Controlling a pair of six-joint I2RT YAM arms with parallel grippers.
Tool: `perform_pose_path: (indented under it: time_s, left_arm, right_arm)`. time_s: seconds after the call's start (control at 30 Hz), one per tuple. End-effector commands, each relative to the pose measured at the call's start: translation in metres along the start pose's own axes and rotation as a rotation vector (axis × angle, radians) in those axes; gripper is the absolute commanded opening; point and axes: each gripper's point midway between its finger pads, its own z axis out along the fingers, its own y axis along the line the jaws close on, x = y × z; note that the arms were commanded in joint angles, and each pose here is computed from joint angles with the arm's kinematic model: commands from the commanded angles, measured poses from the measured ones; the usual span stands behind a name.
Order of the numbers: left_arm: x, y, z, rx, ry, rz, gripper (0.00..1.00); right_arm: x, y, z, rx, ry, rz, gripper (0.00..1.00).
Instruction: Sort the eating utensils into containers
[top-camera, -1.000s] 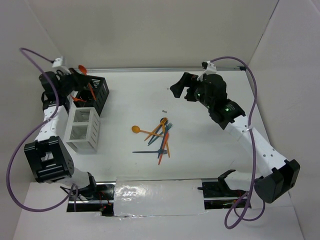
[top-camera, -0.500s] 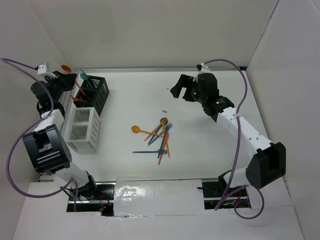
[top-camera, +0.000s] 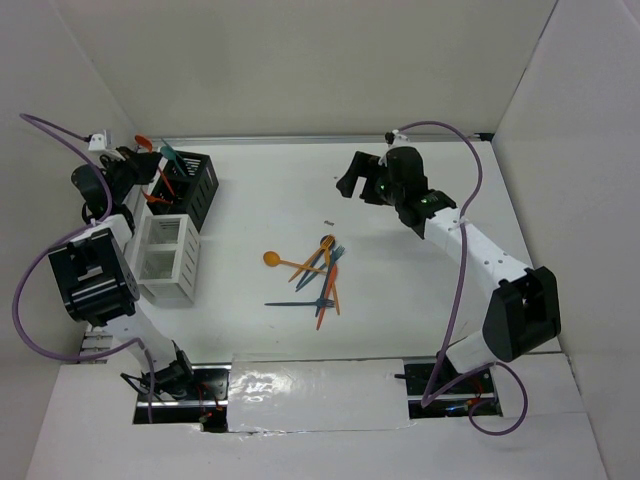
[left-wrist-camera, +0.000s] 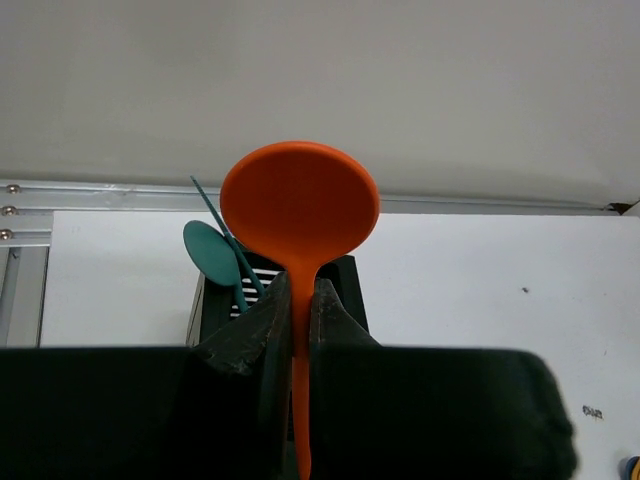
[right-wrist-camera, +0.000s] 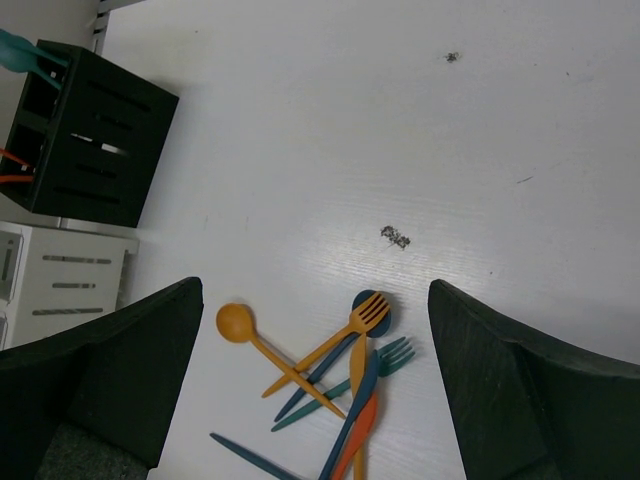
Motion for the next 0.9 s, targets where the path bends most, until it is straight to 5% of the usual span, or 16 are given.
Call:
perform_pose_path:
  time_s: [0.0, 0.1, 0.3, 0.43, 0.63, 0.87]
  left_arm:
    - [-0.025, -0.004, 0.006, 0.041, -0.054, 0.121, 0.11]
    - [-0.030, -0.008, 0.004, 0.045, -0.058, 0.144, 0.25]
    - [-0.034, -0.015, 0.000, 0.053, -0.033, 0.150, 0.31]
    - [-0.036, -0.020, -0.005, 0.051, -0.022, 0.157, 0.59]
    - [-0.066, -0.025, -0.014, -0.008, -0.055, 0.184, 0.72]
    - [-0.118, -0.098, -0.034, 0.147, -0.004, 0.291, 0.85]
  right_arm:
    - [-0.029, 0.023, -0.003, -0.067, -0.085, -0.017, 1.00]
    - [-0.029, 0.025, -0.004, -0.072, -0.088, -0.024, 1.00]
    - [-0.028, 0.027, -0.005, -0.077, -0.086, -0.033, 1.00]
    - [-0.032, 0.033, -0.009, -0.098, -0.101, -0.051, 1.00]
    - [-0.031, 0.034, -0.016, -0.110, -0.101, -0.063, 1.00]
    - [-0.018, 0.025, -0.024, -0.068, -0.064, -0.051, 1.00]
